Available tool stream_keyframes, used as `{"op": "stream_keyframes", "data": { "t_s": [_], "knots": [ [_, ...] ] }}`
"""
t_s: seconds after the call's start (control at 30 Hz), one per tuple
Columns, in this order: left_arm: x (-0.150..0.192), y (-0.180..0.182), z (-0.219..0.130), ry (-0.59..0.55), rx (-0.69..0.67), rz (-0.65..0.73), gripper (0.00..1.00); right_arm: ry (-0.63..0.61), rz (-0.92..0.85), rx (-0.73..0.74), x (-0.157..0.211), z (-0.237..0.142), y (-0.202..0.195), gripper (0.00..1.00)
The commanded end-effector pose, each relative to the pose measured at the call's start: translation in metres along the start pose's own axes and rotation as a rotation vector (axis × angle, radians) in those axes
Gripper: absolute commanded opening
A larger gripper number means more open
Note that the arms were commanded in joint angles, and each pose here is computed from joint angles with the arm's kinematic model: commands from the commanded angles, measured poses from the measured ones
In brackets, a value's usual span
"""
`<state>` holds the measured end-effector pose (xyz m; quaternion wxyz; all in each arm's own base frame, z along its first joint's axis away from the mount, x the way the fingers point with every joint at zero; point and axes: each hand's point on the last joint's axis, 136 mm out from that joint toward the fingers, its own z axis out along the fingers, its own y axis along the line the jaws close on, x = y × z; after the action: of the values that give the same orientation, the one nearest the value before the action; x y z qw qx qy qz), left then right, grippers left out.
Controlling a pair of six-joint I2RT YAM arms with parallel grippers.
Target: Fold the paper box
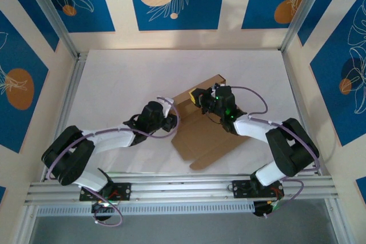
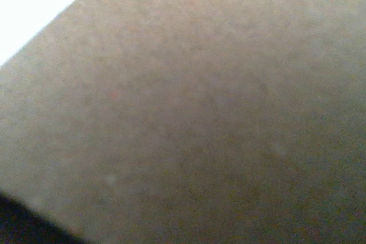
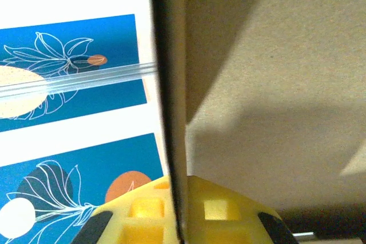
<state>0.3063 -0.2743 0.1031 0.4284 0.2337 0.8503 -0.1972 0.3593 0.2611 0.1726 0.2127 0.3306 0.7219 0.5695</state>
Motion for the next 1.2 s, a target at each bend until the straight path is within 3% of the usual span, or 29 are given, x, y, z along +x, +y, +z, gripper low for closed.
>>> {"op": "stream_keyframes", "data": {
  "t_s": [0.0,0.2,0.33,0.43,0.6,0.77,0.9,1.03,1.17],
  "knots": [
    [-0.029,-0.008,0.0,-0.081,0.0,0.087,0.38,0.051,-0.011,0.055,0.025,-0.005,-0.012,0.12],
    [-0.029,0.004,0.0,-0.101,-0.073,0.175,0.36,0.062,-0.068,0.11,0.025,-0.019,-0.012,0.6],
    [-0.031,0.009,0.001,-0.106,-0.104,0.231,0.35,0.074,-0.183,0.187,0.024,-0.045,-0.004,0.79],
    [-0.033,0.007,0.002,-0.116,-0.096,0.267,0.34,0.08,-0.322,0.246,0.018,-0.071,0.008,0.8],
    [-0.037,0.001,0.006,-0.129,-0.066,0.305,0.34,-0.019,-0.639,0.394,-0.019,-0.109,0.044,0.8],
    [-0.043,-0.003,0.008,-0.143,-0.027,0.332,0.34,-0.168,-0.846,0.615,-0.089,-0.108,0.07,0.8],
    [-0.046,-0.003,0.01,-0.153,0.015,0.327,0.34,-0.268,-0.934,0.786,-0.147,-0.099,0.066,0.84],
    [-0.048,0.001,0.013,-0.159,0.064,0.305,0.34,-0.173,-0.861,0.839,-0.182,-0.084,0.034,0.96],
    [-0.048,0.006,0.018,-0.146,0.099,0.299,0.34,0.022,-0.667,0.638,-0.18,-0.062,0.008,0.97]
  ]
}}
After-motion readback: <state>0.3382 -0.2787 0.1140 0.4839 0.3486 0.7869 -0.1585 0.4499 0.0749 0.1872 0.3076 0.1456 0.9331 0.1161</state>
